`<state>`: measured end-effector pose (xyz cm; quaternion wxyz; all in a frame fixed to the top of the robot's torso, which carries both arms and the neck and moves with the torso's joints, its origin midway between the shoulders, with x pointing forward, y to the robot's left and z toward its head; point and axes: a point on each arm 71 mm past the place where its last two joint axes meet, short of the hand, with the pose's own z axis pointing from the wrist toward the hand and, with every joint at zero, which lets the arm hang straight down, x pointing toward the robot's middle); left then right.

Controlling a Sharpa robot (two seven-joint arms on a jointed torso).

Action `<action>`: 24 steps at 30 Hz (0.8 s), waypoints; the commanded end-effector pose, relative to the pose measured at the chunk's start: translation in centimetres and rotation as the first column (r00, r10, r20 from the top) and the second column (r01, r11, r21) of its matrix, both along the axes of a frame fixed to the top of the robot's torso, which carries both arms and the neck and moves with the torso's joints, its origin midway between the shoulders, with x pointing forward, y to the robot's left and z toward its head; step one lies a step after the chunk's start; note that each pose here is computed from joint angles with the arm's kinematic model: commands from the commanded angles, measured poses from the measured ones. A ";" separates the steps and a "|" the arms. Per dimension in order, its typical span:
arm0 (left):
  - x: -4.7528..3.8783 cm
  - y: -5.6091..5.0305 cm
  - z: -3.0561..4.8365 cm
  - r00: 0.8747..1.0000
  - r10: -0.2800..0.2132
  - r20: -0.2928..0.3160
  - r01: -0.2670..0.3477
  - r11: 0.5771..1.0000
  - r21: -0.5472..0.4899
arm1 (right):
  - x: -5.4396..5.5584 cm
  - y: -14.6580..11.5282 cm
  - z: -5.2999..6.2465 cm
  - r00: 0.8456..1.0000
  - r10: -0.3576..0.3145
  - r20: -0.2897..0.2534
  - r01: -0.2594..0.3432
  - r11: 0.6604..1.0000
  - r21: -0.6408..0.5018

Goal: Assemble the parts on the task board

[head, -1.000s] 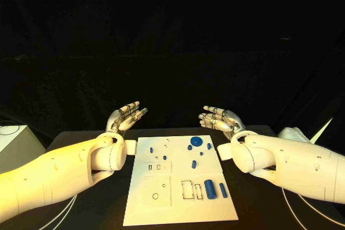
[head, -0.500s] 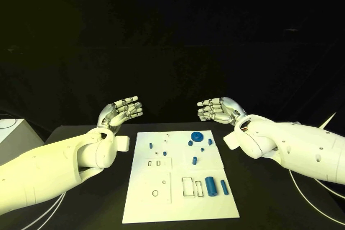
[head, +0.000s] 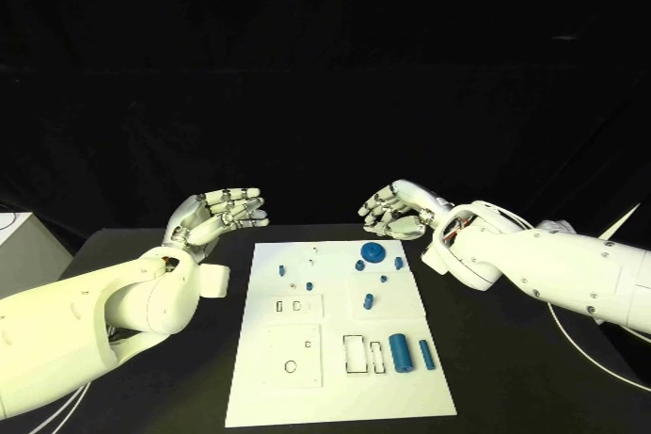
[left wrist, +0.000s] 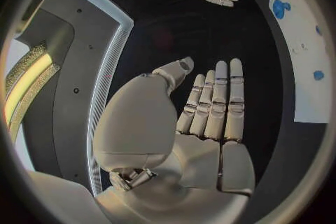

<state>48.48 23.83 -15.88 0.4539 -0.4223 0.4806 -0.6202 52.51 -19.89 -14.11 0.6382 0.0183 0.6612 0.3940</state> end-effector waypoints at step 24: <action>-2.97 -1.6 1.89 0.993 -0.115 -0.014 0.114 0.993 -0.038 | 0.6 1.4 -1.6 0.996 0.012 0.085 0.033 0.865 -0.501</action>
